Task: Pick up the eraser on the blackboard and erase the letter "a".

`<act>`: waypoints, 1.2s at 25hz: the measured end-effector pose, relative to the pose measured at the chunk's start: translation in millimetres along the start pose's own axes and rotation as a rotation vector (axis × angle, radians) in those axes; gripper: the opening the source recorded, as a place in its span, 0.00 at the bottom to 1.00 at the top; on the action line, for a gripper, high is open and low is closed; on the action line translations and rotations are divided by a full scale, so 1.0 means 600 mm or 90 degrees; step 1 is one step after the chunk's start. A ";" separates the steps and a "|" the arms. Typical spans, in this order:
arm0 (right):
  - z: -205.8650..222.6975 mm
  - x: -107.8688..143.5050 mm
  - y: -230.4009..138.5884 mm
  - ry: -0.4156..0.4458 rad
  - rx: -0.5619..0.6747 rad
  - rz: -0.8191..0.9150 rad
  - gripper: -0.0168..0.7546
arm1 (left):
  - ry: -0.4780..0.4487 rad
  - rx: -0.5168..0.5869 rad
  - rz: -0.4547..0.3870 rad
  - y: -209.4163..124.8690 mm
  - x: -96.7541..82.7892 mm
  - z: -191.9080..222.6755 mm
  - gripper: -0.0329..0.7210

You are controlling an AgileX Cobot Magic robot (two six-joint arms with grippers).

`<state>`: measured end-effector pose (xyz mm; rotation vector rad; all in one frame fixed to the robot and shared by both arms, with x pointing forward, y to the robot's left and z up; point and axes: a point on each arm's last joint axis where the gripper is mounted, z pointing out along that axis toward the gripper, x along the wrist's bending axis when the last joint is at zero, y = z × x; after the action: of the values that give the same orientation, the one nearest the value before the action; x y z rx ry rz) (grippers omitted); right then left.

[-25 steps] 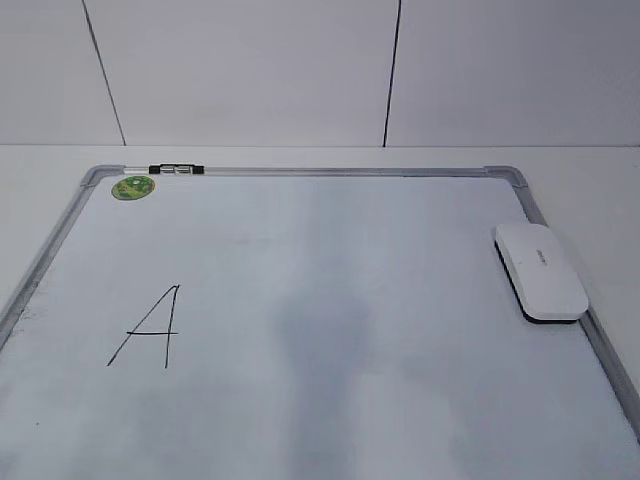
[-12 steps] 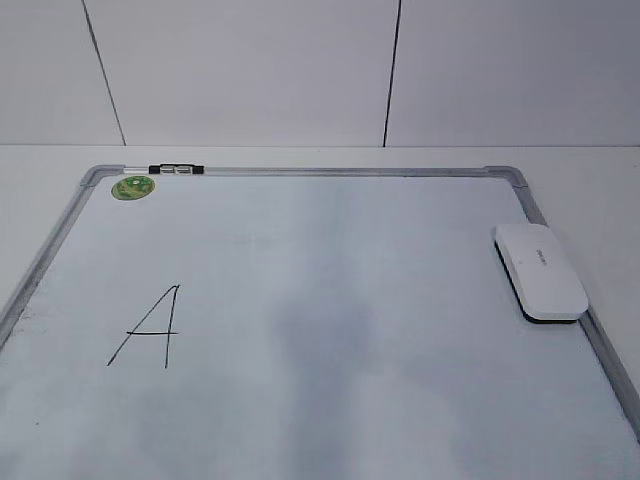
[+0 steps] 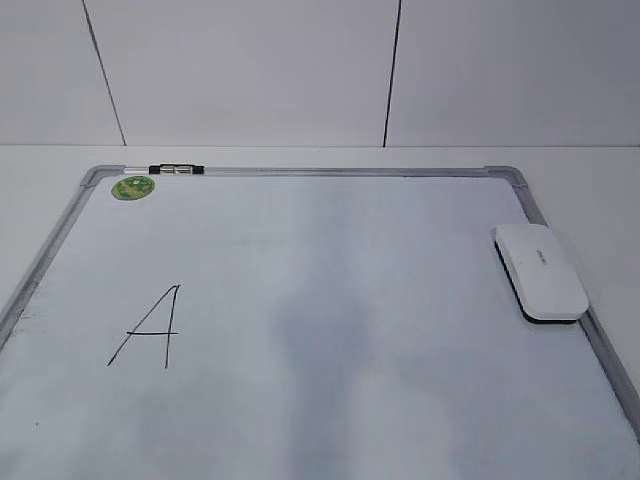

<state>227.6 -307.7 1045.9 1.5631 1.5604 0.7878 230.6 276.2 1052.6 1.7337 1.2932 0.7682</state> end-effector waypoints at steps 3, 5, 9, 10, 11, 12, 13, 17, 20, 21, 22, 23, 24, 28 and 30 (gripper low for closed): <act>0.000 0.001 0.000 0.003 0.000 -0.005 0.79 | 0.000 0.000 0.000 0.000 0.000 0.000 0.37; 0.000 0.001 0.000 0.003 0.000 -0.005 0.79 | 0.000 0.000 0.000 0.000 0.000 0.000 0.36; 0.000 0.001 0.000 0.003 0.000 -0.007 0.79 | 0.000 0.000 0.000 0.000 0.000 0.000 0.36; 0.000 0.001 0.000 0.003 0.000 -0.007 0.79 | 0.000 0.000 0.000 0.000 0.000 0.000 0.36; 0.000 0.001 0.000 0.003 0.000 -0.007 0.79 | 0.000 0.000 0.000 0.000 0.000 0.000 0.36; 0.000 0.001 0.000 0.003 0.000 -0.007 0.79 | 0.000 0.000 0.000 0.000 0.000 0.000 0.36; 0.000 0.001 0.000 0.003 0.000 -0.007 0.79 | 0.000 0.000 0.000 0.000 0.000 0.000 0.36; 0.000 0.001 0.000 0.003 0.000 -0.007 0.79 | 0.002 0.000 -0.001 0.000 0.000 0.000 0.36; 0.000 0.001 0.000 0.003 0.000 -0.007 0.79 | 0.003 0.000 -0.002 0.000 0.000 0.000 0.36; 0.000 0.001 0.000 0.003 0.000 -0.007 0.79 | 0.003 0.000 -0.002 0.000 0.000 0.000 0.36; 0.000 0.001 0.000 0.003 0.000 -0.007 0.79 | 0.003 0.000 -0.002 0.000 0.000 0.000 0.36; 0.000 0.001 0.000 0.003 0.000 -0.007 0.79 | 0.003 0.000 -0.002 0.000 0.000 0.000 0.36; 0.000 0.001 0.000 0.003 0.000 -0.007 0.79 | 0.003 0.000 -0.002 0.000 0.000 0.000 0.36; 0.000 0.001 0.000 0.003 0.000 -0.008 0.79 | 0.003 0.000 -0.002 0.000 0.000 0.000 0.36; 0.000 0.001 0.000 0.003 0.000 -0.008 0.79 | 0.003 0.000 -0.002 0.000 0.000 0.000 0.36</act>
<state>227.6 -307.3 1045.9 1.5507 1.5723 0.7847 230.8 276.2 1052.6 1.7305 1.2989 0.7717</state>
